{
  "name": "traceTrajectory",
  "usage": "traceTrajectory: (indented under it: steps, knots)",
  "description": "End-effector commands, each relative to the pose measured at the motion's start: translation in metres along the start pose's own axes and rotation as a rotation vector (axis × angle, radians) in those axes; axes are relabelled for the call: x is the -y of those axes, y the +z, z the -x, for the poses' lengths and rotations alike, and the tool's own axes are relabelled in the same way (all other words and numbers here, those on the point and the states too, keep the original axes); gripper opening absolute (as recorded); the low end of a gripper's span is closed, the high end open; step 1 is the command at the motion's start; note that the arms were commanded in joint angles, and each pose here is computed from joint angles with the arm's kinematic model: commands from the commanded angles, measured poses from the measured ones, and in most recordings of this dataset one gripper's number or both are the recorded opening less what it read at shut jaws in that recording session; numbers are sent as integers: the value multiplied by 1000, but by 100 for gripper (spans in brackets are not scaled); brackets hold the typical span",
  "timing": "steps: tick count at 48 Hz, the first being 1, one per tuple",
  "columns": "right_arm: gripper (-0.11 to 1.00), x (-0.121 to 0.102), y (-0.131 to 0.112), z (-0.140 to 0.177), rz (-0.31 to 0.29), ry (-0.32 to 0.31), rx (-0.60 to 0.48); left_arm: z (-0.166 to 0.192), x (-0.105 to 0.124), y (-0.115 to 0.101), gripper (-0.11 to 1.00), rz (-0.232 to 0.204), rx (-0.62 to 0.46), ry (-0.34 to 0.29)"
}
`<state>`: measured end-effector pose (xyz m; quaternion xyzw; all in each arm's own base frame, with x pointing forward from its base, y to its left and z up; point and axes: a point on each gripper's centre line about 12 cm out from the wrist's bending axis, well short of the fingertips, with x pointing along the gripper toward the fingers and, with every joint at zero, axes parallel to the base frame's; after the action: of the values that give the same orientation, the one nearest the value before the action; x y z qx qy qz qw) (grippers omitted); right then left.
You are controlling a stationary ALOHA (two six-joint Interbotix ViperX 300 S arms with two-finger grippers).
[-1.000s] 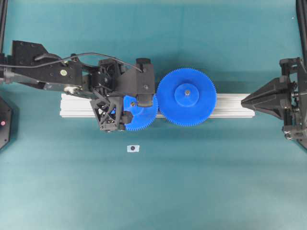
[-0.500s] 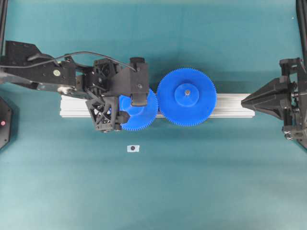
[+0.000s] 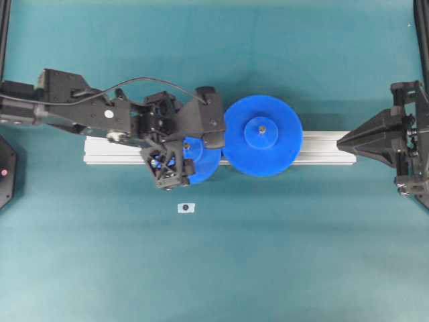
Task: Insert the small gear onto the shaft.
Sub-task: 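Lower the gear onto the shaft, meshing teeth with the large gear, then open the left gripper and withdraw it left from the gear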
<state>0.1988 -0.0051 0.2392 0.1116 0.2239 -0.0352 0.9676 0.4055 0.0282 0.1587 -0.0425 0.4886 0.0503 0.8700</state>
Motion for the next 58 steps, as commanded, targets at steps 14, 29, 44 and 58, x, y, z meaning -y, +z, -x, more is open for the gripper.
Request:
traceTrajectory:
  steps: [14, 29, 44, 58]
  knots:
    - [13, -1, 5, 1, -11, 4, 18, 41, 3, 18, 87, -6, 73, -8]
    - [13, -1, 5, 1, -11, 3, 20, 104, -4, 24, 87, 13, 196, -8]
    - [13, -1, 6, 5, -10, 8, 36, 149, -6, -3, 87, 53, 277, -17]
    - [14, -1, 5, 6, -10, 8, 34, 173, 1, -39, 87, 68, 413, -60]
